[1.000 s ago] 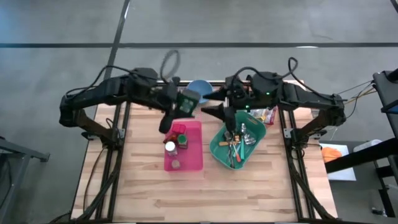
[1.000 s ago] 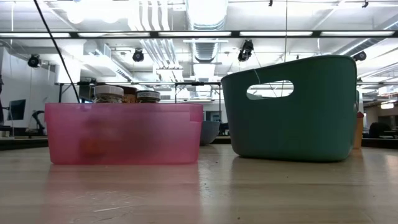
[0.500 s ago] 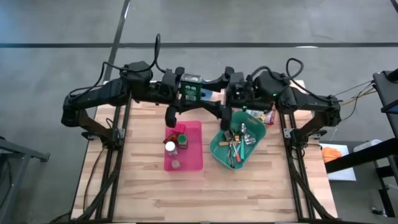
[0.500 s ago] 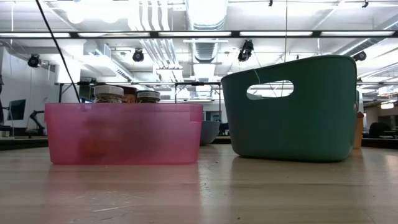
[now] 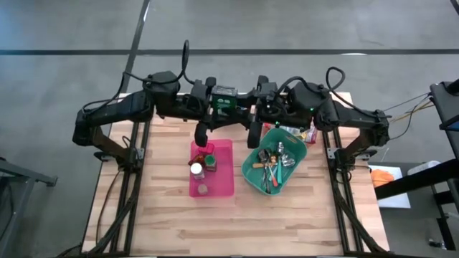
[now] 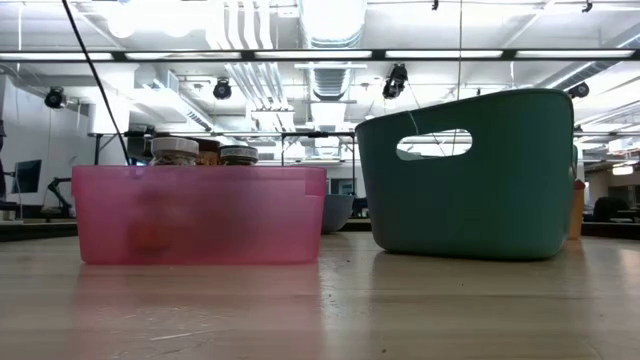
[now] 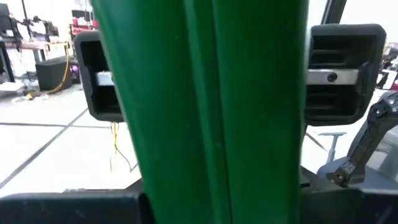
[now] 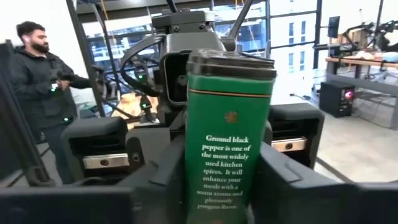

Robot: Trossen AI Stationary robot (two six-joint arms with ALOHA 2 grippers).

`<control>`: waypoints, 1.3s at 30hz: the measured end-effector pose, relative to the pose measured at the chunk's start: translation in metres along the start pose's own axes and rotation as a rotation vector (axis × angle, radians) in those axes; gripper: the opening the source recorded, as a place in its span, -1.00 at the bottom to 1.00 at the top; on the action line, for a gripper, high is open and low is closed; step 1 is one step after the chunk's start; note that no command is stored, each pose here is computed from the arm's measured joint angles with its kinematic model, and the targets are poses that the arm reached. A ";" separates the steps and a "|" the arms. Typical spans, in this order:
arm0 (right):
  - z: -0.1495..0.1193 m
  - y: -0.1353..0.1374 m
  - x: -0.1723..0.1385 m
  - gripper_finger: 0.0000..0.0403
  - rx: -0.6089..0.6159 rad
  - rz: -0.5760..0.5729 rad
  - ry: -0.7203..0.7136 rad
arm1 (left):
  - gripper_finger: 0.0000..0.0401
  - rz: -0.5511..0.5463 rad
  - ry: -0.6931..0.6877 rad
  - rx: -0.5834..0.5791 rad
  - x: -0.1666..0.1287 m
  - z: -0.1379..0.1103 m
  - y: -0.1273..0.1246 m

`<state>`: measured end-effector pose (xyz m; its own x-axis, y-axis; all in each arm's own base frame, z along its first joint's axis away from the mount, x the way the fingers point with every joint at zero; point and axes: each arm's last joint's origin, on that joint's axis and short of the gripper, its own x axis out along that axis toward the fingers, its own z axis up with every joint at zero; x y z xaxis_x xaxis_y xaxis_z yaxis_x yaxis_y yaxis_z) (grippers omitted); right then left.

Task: Pick & Place Food Item
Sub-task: Put the black spice can into the red bin

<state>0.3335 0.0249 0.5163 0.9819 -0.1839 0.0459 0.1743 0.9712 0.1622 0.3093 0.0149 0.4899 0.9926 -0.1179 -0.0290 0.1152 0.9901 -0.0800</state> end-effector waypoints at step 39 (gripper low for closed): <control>-0.062 0.005 0.022 -0.46 0.026 0.133 0.522 | 0.84 0.020 0.400 -0.060 -0.043 -0.023 -0.003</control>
<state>0.3608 0.0350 0.4566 0.9028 0.0464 -0.4275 0.0506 0.9758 0.2129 0.2652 0.0152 0.4685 0.9000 -0.1305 -0.4158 0.0819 0.9878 -0.1328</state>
